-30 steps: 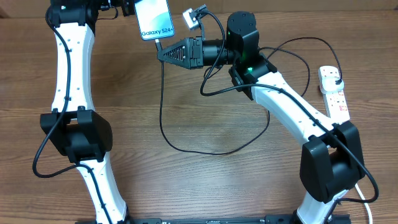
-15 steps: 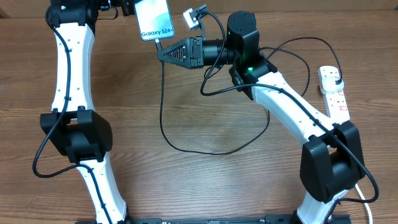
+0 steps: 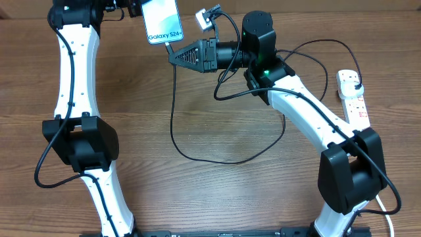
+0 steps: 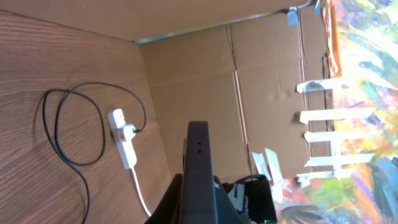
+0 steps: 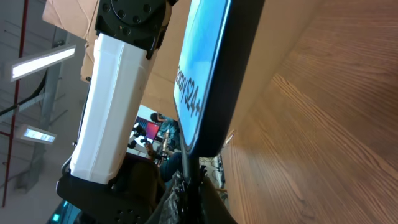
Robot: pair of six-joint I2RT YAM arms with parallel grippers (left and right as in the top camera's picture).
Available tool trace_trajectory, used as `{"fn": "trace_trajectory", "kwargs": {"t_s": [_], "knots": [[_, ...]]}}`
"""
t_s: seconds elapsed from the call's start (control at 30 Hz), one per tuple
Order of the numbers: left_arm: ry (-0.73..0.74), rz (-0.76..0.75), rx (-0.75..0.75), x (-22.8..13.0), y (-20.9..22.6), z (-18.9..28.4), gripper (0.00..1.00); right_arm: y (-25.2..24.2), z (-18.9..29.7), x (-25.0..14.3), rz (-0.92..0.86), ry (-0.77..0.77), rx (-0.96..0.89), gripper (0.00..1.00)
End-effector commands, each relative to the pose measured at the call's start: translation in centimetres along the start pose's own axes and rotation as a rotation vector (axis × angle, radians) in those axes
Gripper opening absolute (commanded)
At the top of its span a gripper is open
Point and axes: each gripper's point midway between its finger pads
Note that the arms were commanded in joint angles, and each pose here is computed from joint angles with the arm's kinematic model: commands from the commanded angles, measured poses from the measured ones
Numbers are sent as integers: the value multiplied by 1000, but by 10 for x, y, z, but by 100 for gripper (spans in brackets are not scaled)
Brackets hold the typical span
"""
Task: Plug charger to phone and switch on socket
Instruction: 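Push the plug into the phone's bottom port with the right gripper, then open the right gripper and withdraw it to the right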
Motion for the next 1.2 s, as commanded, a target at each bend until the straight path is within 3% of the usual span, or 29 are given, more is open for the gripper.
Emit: {"fn": "trace_trajectory", "kwargs": {"t_s": [0.0, 1.17], "knots": [[54, -25, -25, -9, -8, 1, 4, -5, 8, 16, 30, -48, -33, 4], [96, -135, -33, -20, -9, -19, 4, -8, 9, 21, 33, -76, -53, 4]]}}
Point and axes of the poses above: each gripper's point midway between its finger pads, its own z axis back along the fingers, its own y axis along the line the jaws close on, x = y × z, and after that the axes turned 11 degrees about z, right-handed
